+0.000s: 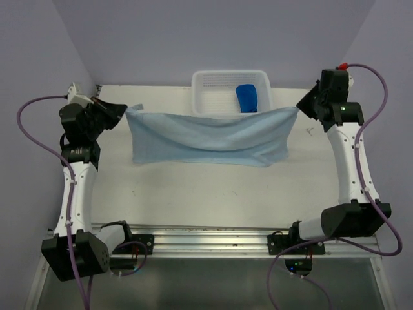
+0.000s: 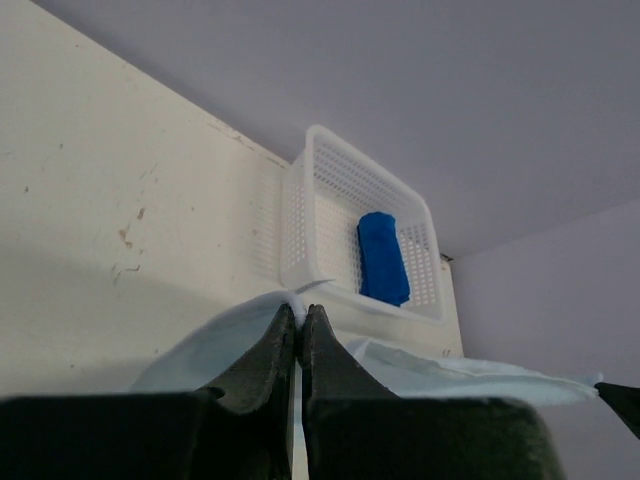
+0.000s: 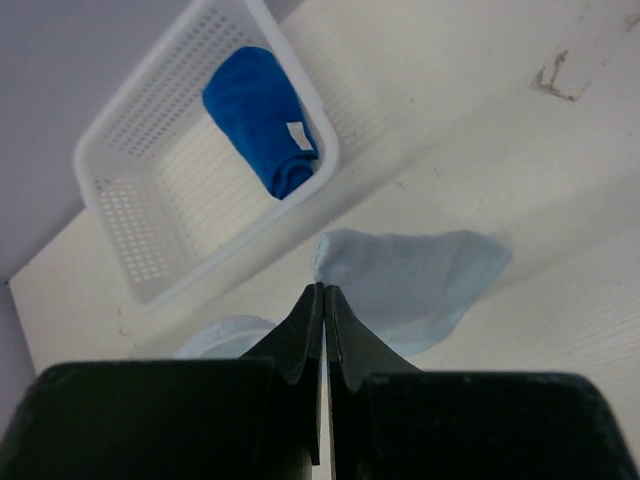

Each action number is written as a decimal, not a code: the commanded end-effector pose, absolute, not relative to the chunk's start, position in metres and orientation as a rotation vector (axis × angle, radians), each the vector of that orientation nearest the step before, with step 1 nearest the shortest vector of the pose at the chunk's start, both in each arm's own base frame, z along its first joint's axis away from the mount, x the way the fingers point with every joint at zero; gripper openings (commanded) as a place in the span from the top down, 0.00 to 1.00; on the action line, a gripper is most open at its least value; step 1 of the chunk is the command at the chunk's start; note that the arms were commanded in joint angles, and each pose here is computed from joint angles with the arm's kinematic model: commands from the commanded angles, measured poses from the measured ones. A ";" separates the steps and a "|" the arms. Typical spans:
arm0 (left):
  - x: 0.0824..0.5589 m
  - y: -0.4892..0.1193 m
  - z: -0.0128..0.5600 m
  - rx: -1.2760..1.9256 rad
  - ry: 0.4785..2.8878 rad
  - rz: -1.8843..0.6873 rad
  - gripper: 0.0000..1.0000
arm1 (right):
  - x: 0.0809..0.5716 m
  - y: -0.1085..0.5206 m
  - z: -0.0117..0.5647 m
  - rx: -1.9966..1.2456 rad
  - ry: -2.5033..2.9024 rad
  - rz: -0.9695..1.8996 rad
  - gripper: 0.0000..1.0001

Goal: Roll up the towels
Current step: Flatten the towel

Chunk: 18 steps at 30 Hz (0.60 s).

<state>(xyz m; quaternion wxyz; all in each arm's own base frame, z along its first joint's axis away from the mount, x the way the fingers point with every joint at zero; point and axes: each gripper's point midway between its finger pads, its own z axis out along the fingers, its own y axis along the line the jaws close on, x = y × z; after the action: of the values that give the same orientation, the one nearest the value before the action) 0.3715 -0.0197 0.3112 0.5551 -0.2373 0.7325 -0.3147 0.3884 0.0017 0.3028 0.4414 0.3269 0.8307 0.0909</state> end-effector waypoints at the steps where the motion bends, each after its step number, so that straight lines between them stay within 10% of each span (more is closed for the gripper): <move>1: 0.372 -0.010 0.376 -0.584 1.552 -0.786 1.00 | 0.385 0.002 0.344 0.818 1.995 0.323 1.00; 18: 0.265 -0.018 0.434 -0.562 1.370 -0.707 1.00 | 0.254 -0.005 0.423 0.781 1.767 0.330 1.00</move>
<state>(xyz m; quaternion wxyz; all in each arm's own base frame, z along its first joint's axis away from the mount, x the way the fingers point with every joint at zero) 0.2773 -0.0224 0.4323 0.6716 -0.2359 0.6200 -0.3300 0.2748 -0.0008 0.4208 0.5534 0.3249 0.7523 0.1489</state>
